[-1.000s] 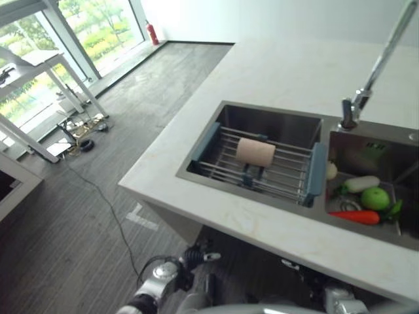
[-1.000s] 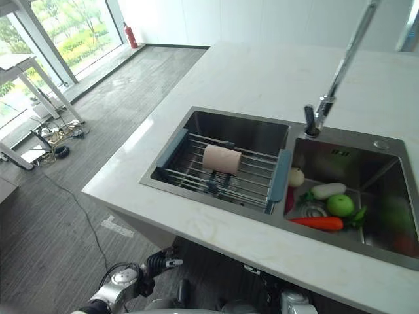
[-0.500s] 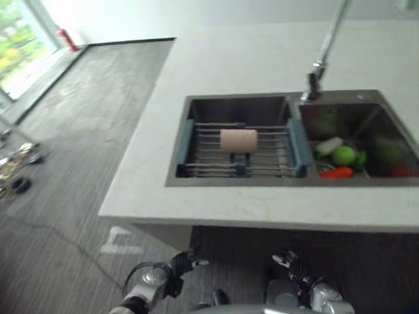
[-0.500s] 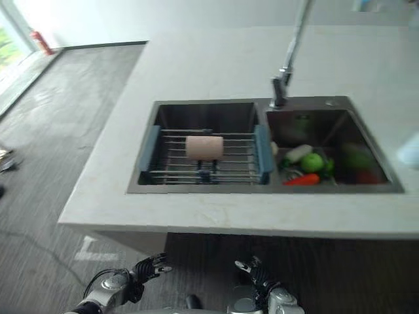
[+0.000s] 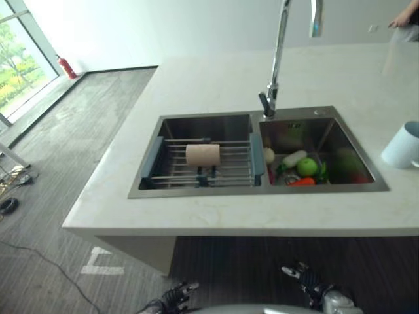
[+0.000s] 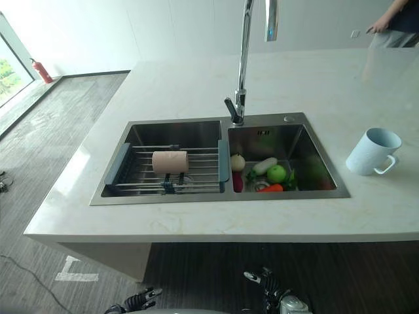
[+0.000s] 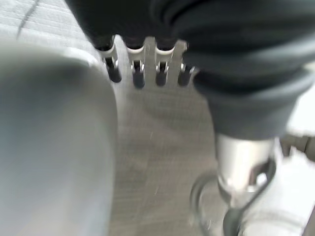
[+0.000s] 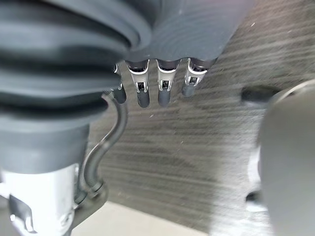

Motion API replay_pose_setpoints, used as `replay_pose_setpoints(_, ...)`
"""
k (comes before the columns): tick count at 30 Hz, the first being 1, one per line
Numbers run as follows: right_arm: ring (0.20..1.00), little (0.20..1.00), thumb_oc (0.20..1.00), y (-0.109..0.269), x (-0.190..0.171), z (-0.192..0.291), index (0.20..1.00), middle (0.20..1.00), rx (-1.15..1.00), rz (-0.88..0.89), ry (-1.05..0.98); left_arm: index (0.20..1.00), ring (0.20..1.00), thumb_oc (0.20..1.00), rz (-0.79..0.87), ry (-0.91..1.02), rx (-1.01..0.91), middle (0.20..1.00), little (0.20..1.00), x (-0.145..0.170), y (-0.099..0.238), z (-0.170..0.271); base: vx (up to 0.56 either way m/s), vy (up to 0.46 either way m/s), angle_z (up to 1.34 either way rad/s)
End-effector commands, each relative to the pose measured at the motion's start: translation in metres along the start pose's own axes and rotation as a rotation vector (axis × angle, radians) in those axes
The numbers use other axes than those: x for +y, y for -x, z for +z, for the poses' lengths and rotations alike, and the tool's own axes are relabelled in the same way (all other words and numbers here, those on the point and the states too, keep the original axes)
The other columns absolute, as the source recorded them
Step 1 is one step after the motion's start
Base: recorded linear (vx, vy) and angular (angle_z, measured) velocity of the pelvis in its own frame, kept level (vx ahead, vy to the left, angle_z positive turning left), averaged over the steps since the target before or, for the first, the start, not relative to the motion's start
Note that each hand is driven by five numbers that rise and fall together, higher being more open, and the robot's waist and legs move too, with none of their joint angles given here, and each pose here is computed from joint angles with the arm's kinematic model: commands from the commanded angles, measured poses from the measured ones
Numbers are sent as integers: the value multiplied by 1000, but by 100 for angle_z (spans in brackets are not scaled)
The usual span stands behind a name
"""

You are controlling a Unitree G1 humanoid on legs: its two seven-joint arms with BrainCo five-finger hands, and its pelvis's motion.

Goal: Place the dishes in the dishwasher.

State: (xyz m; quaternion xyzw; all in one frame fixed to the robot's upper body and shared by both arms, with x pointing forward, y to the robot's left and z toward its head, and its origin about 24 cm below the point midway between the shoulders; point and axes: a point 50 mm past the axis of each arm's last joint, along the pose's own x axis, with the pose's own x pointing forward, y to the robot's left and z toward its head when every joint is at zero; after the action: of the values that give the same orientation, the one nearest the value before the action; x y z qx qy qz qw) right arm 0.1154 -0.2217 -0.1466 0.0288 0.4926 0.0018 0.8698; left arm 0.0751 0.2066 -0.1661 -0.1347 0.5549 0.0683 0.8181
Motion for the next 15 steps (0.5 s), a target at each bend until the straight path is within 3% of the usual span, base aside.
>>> replay_pose_setpoints(1,1000,1000,1000,-6,9,11,1000,1000,-39,5,-30,1000,1000,1000,39,73,-42,1000,1000,-1,-2,10,2,-55,6)
replay_pose_setpoints(8,1000,1000,1000,0,-16,1,1000,1000,-54,-118,-110,1000,1000,1000,-1,44,-31,1000,1000,-7,-6,17,23,184,-2)
replay_pose_setpoints(15,1000,1000,1000,1,-7,-19,1000,1000,6,-107,-111,1000,1000,1000,2,201,-37,1000,1000,4,-3,18,51,103,-3)
